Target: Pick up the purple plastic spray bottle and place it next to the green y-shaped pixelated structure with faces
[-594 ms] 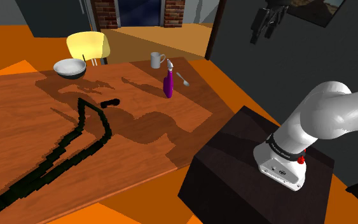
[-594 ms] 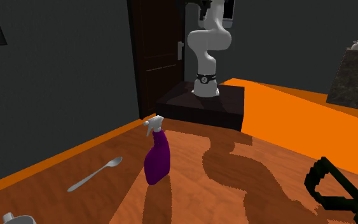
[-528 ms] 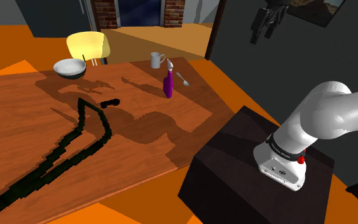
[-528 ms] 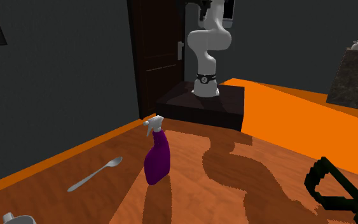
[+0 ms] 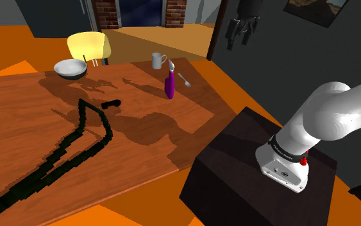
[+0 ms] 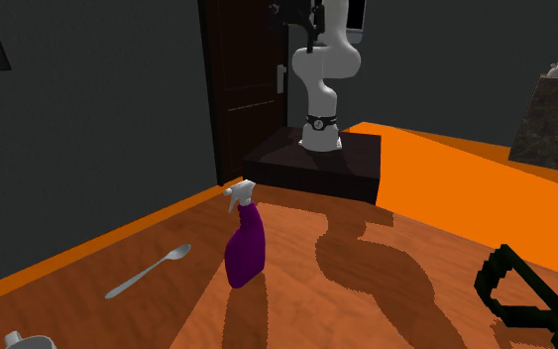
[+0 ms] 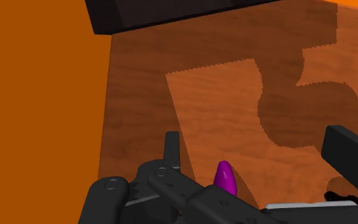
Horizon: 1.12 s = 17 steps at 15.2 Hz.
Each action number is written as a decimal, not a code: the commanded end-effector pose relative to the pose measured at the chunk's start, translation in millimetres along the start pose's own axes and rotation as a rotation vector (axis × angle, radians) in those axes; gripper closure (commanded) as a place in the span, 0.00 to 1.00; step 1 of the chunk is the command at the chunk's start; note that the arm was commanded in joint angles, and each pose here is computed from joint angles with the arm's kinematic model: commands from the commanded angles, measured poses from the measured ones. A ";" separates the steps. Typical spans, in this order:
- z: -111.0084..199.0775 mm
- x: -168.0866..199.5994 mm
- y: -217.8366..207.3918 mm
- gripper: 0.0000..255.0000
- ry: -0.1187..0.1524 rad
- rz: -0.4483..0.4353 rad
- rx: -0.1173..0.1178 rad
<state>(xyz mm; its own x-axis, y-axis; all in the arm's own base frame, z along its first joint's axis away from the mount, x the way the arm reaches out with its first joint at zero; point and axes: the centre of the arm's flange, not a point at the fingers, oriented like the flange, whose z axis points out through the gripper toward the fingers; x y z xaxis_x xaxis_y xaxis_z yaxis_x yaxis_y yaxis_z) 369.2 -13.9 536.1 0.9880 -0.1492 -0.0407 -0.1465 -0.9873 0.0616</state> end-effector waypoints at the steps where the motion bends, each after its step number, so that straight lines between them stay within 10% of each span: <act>1: 11.1 25.4 -2.5 0.00 -0.002 0.004 0.001; 17: 116.4 208.0 -43.2 0.00 -0.030 0.039 0.008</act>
<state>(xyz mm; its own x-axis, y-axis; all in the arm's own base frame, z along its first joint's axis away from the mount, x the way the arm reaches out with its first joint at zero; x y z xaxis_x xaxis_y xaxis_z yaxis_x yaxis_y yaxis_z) 564.3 -7.8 418.5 0.9802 -0.1862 -0.0673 -0.1826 -0.9816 0.0560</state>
